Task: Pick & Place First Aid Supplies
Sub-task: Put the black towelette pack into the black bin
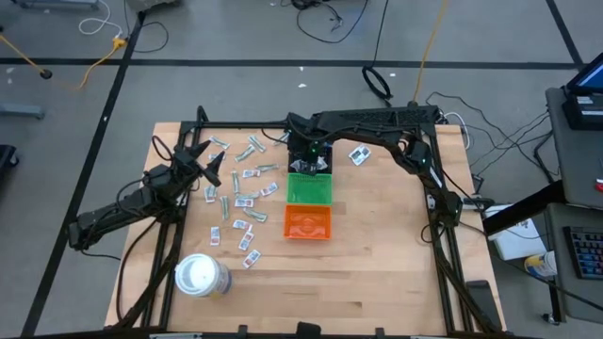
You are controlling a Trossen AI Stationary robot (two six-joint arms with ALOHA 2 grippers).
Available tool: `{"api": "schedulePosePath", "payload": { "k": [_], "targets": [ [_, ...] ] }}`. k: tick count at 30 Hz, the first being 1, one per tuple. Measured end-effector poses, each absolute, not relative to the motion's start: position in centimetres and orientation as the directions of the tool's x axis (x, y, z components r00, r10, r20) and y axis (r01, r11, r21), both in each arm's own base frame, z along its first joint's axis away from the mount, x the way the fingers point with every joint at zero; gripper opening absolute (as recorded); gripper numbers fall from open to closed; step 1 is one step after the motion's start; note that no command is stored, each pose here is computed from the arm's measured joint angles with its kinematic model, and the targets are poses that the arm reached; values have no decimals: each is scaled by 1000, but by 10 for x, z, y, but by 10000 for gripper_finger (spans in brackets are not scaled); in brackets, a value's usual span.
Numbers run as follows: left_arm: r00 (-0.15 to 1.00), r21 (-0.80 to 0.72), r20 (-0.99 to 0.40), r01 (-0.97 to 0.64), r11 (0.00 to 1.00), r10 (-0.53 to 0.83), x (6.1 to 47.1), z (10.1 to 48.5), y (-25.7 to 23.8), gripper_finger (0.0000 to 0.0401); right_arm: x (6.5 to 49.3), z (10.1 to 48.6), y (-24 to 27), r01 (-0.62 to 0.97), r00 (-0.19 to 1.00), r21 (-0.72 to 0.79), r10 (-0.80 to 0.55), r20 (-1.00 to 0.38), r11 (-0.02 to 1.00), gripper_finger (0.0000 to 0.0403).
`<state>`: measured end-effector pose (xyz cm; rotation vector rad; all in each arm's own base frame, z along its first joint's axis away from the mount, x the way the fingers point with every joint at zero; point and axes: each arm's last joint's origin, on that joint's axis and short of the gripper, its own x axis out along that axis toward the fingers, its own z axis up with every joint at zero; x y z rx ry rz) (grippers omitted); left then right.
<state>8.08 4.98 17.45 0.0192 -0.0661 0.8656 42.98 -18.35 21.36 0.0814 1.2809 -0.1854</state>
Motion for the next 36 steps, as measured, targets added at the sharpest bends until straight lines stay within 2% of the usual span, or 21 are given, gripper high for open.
{"api": "schedulePosePath", "payload": {
  "k": [5,9,14,18,24,36],
  "targets": [
    [646,-10,66,-761,648,760,81,174,50,306,426,219,-184,286,273,-5,-87,-958,958,156],
    [646,-10,66,-761,648,760,81,174,50,306,421,227,-185,410,257,-4,-120,-959,912,184],
    [646,-10,66,-761,648,760,81,174,50,305,414,228,-187,609,182,-26,-172,-968,793,187],
    [646,-10,66,-761,648,760,81,174,50,305,412,231,-189,704,184,9,-170,-968,710,184],
    [646,-10,66,-761,648,760,81,174,50,306,400,233,-200,756,144,7,-156,-977,654,187],
    [646,-10,65,-761,648,760,81,174,50,305,354,244,-241,788,15,-53,-104,-994,613,187]
  ]
}}
